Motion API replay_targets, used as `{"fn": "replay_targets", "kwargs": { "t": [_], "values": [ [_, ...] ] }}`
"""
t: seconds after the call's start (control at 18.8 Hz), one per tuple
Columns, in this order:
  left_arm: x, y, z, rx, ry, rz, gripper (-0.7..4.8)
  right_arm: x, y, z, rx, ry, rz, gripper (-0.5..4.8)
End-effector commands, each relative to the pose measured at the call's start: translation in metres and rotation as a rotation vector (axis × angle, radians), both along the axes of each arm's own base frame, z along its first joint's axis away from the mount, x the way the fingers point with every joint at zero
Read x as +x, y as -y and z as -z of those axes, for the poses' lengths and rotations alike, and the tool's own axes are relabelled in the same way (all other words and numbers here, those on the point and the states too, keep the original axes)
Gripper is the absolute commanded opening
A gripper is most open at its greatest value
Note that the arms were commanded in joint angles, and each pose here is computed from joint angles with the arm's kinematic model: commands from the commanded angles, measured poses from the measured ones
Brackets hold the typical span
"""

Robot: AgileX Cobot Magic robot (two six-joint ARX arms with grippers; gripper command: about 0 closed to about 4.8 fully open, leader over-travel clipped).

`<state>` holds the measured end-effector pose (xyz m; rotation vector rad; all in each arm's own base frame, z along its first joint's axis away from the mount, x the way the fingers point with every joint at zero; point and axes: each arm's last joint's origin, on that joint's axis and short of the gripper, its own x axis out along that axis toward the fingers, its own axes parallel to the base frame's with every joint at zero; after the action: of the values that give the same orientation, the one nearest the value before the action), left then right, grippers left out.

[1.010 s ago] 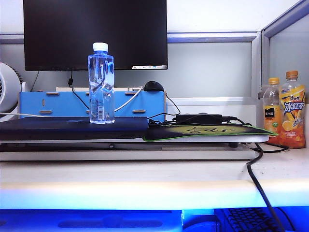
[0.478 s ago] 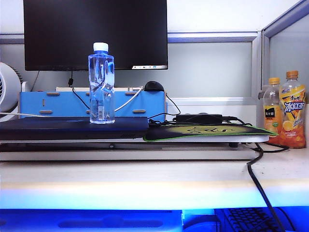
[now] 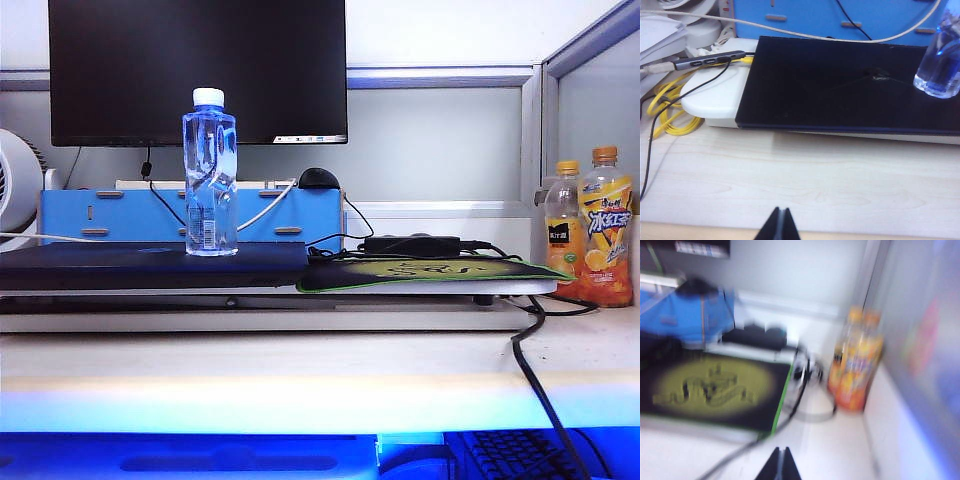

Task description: Pick up the mineral water bottle and place it on the laptop.

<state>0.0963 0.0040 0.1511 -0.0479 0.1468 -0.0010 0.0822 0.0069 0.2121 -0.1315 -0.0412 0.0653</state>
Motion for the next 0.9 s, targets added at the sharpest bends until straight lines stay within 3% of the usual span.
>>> {"fn": "replay_targets", "kwargs": {
  "t": [0.05, 0.43, 0.9],
  "values": [
    [0.000, 0.000, 0.000, 0.001, 0.001, 0.003, -0.02, 0.006, 0.003, 0.019, 0.026, -0.055, 0.033, -0.01],
    [0.000, 0.000, 0.000, 0.001, 0.001, 0.003, -0.02, 0.012, 0.005, 0.062, 0.059, -0.259, 0.047, 0.00],
    [0.000, 0.000, 0.000, 0.001, 0.001, 0.003, -0.02, 0.012, 0.005, 0.062, 0.134, -0.260, 0.055, 0.00]
  ]
}}
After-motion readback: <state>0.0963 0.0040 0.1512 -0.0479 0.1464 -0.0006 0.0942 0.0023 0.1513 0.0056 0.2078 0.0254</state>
